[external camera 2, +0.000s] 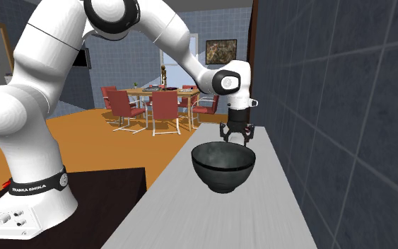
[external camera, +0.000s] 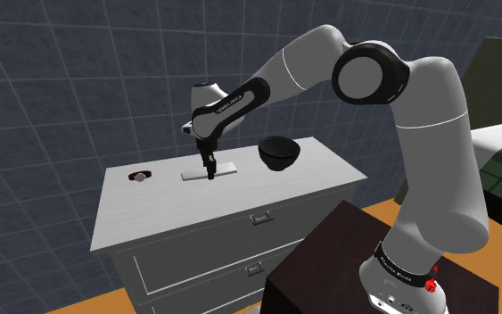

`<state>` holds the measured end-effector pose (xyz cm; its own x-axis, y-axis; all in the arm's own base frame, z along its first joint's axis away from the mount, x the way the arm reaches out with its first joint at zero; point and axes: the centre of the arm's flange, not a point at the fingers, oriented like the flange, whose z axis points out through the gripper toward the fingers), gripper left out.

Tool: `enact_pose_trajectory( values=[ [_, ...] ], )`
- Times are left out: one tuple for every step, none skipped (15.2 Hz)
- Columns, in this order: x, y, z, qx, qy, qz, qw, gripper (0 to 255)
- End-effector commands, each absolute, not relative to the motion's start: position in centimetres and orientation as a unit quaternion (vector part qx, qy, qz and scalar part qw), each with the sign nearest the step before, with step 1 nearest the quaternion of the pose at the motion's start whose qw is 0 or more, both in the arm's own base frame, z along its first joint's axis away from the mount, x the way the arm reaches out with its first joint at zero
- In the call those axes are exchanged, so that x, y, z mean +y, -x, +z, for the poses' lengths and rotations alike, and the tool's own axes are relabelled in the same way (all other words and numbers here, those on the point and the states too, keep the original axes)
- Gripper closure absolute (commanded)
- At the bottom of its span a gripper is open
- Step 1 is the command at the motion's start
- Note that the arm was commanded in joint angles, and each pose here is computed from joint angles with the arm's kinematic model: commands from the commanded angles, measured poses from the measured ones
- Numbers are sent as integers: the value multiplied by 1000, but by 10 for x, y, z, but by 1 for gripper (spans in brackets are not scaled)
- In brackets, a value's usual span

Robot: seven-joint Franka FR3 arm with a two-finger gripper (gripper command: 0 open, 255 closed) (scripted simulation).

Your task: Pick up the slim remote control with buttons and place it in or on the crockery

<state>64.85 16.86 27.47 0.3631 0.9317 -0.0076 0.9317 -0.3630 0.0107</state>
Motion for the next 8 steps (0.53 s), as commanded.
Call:
enact_pose_trajectory(
  values=[
    [169,-649,275,564,-826,0,7,255],
    [169,-648,280,564,-826,0,7,255],
    [169,-648,285,564,-826,0,7,255],
    [169,-648,290,564,-826,0,7,255],
    [169,-649,296,564,-826,0,7,255],
    [169,-649,301,564,-826,0,7,255],
    [169,-649,306,564,-826,0,7,255],
    [169,-649,312,564,-826,0,7,255]
  ],
)
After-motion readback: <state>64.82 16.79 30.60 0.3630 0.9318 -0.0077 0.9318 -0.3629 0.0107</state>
